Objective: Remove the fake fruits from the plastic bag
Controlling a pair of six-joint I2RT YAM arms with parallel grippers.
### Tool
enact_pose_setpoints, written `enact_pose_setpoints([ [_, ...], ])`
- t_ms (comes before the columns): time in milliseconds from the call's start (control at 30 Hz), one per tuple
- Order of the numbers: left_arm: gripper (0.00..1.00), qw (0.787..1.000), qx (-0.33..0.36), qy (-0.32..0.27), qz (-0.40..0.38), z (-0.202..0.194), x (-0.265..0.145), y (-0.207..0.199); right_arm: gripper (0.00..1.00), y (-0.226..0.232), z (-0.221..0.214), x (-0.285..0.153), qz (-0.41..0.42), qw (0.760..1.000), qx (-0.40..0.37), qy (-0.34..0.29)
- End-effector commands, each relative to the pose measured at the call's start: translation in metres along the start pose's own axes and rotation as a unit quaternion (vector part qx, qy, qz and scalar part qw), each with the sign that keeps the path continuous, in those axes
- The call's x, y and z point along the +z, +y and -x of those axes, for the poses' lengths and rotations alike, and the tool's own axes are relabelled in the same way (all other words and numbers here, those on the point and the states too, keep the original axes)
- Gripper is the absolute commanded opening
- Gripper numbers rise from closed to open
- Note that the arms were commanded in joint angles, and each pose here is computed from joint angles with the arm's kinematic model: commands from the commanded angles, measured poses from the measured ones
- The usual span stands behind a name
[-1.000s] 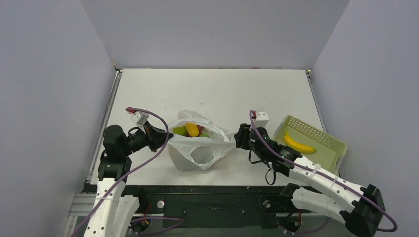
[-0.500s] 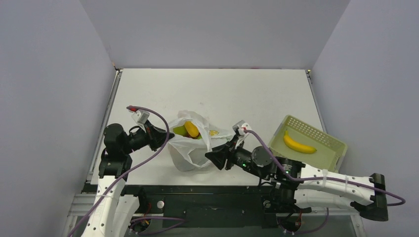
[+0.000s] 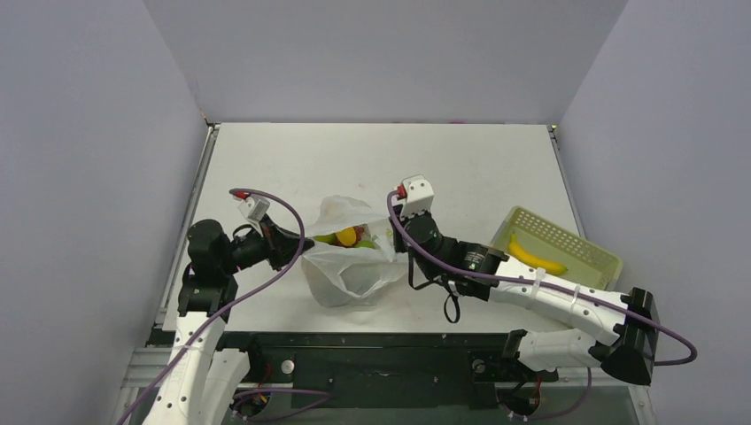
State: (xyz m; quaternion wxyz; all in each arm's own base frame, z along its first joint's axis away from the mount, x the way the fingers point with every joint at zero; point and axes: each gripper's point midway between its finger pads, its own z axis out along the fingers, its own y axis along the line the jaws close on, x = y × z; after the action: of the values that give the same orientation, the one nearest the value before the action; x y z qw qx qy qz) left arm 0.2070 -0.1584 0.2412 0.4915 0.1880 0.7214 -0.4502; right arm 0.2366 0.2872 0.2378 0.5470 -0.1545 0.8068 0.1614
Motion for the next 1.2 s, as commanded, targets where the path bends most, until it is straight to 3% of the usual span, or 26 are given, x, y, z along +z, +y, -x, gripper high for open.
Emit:
enact_pose_setpoints([
  [0,0.00,0.999,0.034,-0.013,-0.026,0.016,0.000,-0.013,0.00,-0.066,0.050,0.018,-0.134,0.989,-0.050,-0.042],
  [200,0.00,0.998,0.038,-0.007,-0.058,0.014,0.000,-0.022,0.00,-0.071,0.107,0.082,-0.153,0.975,-0.140,-0.076],
  [367,0.00,0.997,0.036,-0.001,-0.069,0.010,0.002,-0.026,0.00,-0.062,0.097,0.163,-0.150,0.956,-0.233,-0.099],
  [467,0.00,0.997,0.034,0.006,-0.076,0.008,0.004,-0.030,0.00,-0.077,0.105,0.200,-0.162,0.959,-0.212,-0.094],
  [600,0.00,0.997,0.038,0.012,-0.071,0.005,0.005,-0.031,0.05,-0.070,0.091,0.236,-0.086,0.977,-0.194,-0.024],
  [633,0.00,0.997,0.037,0.014,-0.069,0.004,0.005,-0.030,0.16,-0.069,0.082,0.234,-0.075,0.977,-0.201,0.005],
  [733,0.00,0.997,0.038,0.011,-0.062,0.005,0.006,-0.028,0.32,-0.059,0.065,0.216,-0.043,0.976,-0.208,0.043],
  [833,0.00,0.998,0.037,0.008,-0.055,0.007,0.005,-0.026,0.54,-0.072,0.050,0.184,-0.061,0.976,-0.197,0.074],
  [1000,0.00,0.998,0.035,0.006,-0.044,0.008,0.005,-0.020,0.63,-0.120,0.051,0.128,-0.153,0.965,-0.168,0.128],
  [1167,0.00,0.999,0.029,0.007,-0.035,0.008,0.006,-0.015,0.68,-0.149,0.072,0.077,-0.237,0.951,-0.142,0.140],
])
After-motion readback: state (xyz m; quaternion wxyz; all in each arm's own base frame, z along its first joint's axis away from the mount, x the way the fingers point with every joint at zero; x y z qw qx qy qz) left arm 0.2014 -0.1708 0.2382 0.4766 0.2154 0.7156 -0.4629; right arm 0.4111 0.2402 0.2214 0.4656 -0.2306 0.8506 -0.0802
